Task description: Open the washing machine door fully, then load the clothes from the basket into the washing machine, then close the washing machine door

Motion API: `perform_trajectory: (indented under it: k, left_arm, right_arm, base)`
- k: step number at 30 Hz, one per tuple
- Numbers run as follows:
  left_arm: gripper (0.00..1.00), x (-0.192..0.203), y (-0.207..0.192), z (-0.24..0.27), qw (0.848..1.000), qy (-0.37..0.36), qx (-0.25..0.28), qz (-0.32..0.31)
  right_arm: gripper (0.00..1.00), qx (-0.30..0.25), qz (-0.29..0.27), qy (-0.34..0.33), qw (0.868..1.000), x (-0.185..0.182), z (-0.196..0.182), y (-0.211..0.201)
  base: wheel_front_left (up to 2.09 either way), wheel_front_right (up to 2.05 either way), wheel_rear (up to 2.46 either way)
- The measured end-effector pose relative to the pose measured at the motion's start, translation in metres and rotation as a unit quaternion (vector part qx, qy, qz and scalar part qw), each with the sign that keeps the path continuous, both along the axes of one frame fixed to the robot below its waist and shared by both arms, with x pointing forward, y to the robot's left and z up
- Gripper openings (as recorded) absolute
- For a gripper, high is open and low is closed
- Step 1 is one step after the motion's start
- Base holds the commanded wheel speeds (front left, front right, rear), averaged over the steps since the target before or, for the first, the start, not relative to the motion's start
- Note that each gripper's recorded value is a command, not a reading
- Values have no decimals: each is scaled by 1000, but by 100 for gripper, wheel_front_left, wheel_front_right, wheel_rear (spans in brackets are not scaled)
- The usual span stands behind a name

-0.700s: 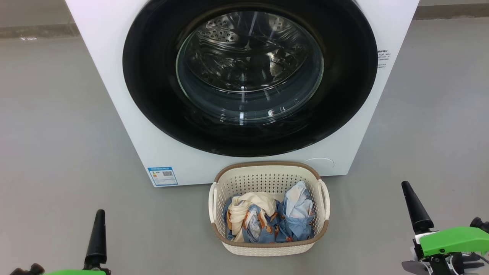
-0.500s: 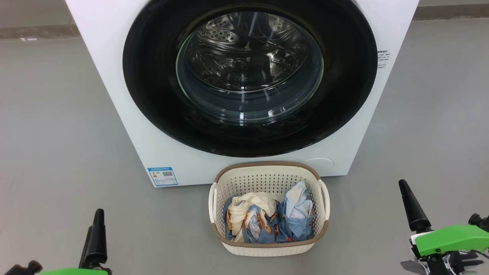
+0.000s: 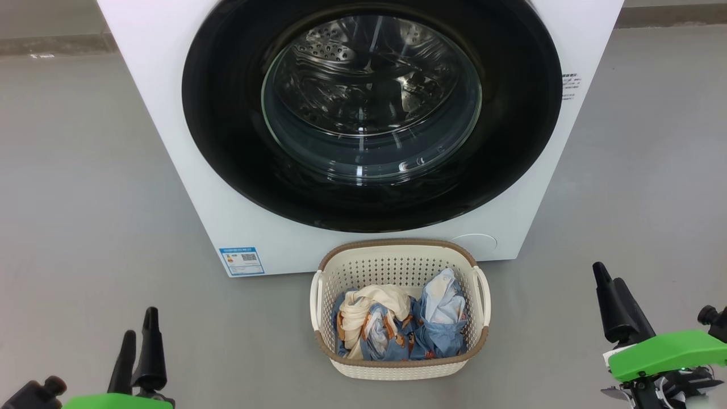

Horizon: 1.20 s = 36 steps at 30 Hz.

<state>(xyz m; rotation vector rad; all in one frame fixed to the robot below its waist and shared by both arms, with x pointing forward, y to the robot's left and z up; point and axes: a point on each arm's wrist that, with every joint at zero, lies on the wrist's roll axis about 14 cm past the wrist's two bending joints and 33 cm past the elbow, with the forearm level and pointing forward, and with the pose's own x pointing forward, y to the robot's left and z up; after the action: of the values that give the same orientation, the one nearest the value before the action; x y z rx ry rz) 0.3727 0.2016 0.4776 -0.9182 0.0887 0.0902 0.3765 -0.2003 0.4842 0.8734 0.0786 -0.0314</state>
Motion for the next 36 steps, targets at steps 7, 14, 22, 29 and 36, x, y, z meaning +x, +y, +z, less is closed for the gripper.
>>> perform_trajectory:
  k: [7,14,22,29,36]
  left_arm:
    - [100,1,-1,3,998,-2,68,-10]
    - [100,2,1,8,993,-11,118,-8]
    - [100,4,2,17,986,-26,162,-2]
    - [100,5,1,21,979,-38,202,-2]
    - [100,5,1,26,970,-49,238,-1]
  right_arm:
    - [100,-65,12,-6,998,0,3,2]
    - [100,-116,13,-17,993,1,8,1]
    - [100,-152,9,-31,988,2,14,3]
    - [100,-197,5,-41,980,3,17,0]
    - [100,-232,8,-48,971,4,20,2]
  base:
    - [0,0,0]
    - [0,0,0]
    - [0,0,0]
    - [0,0,0]
    - [0,0,0]
